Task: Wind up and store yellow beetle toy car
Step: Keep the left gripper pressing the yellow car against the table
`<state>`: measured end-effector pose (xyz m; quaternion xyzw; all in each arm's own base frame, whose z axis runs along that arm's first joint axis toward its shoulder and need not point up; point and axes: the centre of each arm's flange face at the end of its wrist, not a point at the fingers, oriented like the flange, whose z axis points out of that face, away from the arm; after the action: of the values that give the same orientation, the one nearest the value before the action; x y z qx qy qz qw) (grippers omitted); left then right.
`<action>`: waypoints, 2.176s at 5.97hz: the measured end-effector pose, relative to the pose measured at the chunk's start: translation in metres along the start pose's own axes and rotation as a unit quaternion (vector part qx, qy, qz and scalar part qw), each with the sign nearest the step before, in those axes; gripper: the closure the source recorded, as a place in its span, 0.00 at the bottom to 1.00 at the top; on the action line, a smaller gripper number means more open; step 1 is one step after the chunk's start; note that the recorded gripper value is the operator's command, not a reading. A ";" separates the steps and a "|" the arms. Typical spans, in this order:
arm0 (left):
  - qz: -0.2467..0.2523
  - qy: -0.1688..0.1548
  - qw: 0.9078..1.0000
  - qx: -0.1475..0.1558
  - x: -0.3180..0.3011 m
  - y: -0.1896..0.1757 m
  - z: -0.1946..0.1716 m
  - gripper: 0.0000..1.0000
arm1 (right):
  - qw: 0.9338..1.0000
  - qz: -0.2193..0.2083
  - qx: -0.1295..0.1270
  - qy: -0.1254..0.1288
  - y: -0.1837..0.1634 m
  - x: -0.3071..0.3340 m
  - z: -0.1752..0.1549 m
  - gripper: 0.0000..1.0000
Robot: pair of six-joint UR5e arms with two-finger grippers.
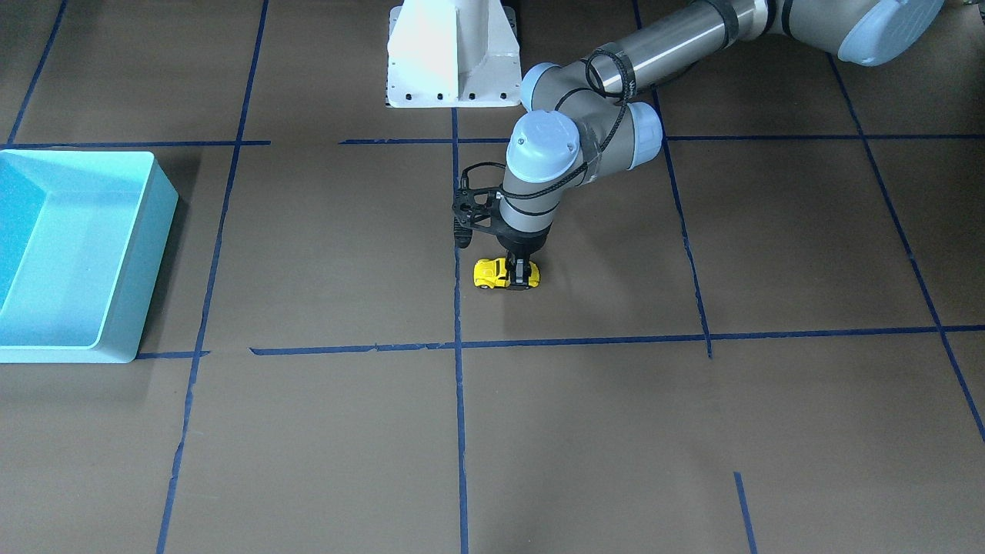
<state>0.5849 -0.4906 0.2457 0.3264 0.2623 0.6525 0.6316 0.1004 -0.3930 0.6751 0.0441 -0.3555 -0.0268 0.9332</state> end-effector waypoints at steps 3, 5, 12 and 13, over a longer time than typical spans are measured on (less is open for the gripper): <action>-0.001 -0.001 1.000 -0.003 0.002 0.006 0.001 0.86 | 1.000 0.000 0.000 0.000 0.000 0.000 0.000 0.00; 0.000 0.001 1.000 -0.004 0.003 -0.008 -0.009 0.86 | 1.000 0.000 0.000 0.000 0.000 0.000 0.000 0.00; 0.012 0.007 1.000 -0.009 0.021 -0.035 0.001 0.86 | 1.000 0.005 0.003 0.000 0.002 0.004 -0.002 0.00; 0.011 0.006 1.000 -0.010 0.020 -0.031 0.002 0.86 | 1.000 0.004 0.003 0.000 0.002 0.003 -0.002 0.00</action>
<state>0.6069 -0.4688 0.2253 0.3191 0.2559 0.6642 0.6257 0.1042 -0.3910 0.6762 0.0451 -0.3556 -0.0219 0.9333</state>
